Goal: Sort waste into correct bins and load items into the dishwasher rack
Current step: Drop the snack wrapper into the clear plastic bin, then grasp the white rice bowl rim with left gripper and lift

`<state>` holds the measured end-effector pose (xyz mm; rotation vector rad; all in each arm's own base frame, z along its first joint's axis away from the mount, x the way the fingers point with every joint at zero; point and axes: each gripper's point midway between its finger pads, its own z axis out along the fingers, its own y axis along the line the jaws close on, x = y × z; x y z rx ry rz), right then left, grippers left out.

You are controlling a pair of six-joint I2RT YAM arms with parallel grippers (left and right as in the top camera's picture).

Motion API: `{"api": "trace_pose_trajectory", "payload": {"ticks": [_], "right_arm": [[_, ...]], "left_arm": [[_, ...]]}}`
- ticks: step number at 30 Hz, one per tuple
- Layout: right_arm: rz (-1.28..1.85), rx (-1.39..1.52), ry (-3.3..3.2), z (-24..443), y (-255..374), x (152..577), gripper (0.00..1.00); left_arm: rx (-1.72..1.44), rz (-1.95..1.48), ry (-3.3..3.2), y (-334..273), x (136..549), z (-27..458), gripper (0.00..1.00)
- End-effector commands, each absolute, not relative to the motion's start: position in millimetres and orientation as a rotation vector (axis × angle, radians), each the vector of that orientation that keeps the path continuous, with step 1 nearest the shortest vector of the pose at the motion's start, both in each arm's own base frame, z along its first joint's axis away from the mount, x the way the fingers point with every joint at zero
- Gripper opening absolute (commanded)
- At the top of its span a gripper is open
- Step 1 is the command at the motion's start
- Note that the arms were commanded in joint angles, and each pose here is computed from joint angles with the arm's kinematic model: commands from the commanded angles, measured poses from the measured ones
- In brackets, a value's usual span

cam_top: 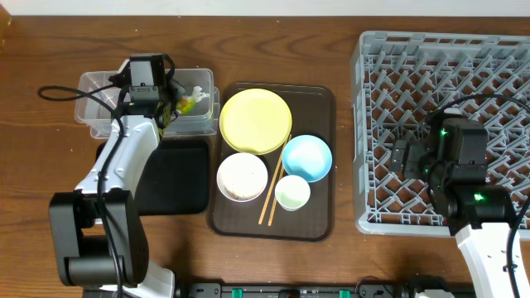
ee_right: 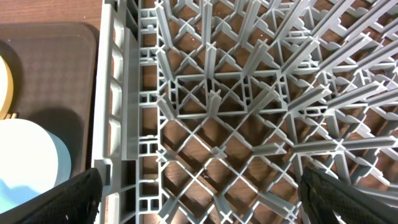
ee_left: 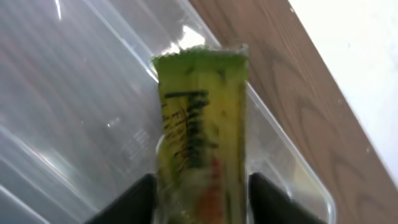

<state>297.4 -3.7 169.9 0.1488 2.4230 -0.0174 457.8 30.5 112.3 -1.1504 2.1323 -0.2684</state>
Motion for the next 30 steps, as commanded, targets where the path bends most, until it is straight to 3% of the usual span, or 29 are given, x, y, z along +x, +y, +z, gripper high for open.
{"api": "trace_pose_trajectory", "payload": {"ticks": [1,7,11,23,30], "right_arm": [[-0.028,0.132,2.404,177.8,-3.0,300.0,0.99],[-0.028,0.132,2.403,178.0,-3.0,300.1,0.99],[-0.028,0.132,2.404,177.8,-2.9,300.0,0.99],[-0.021,0.13,2.39,180.2,-2.1,302.7,0.99],[-0.021,0.13,2.39,180.2,-2.1,302.7,0.99]], "left_arm": [[-1.195,-0.284,2.087,33.1,459.4,118.0,0.67],[-1.023,-0.294,2.084,27.4,457.6,156.1,0.82],[-0.859,-0.306,2.167,7.9,438.8,176.6,0.86],[-0.181,-0.242,2.701,-110.0,343.4,123.0,0.88],[0.036,-0.262,2.767,-163.2,318.5,99.6,0.79]]}}
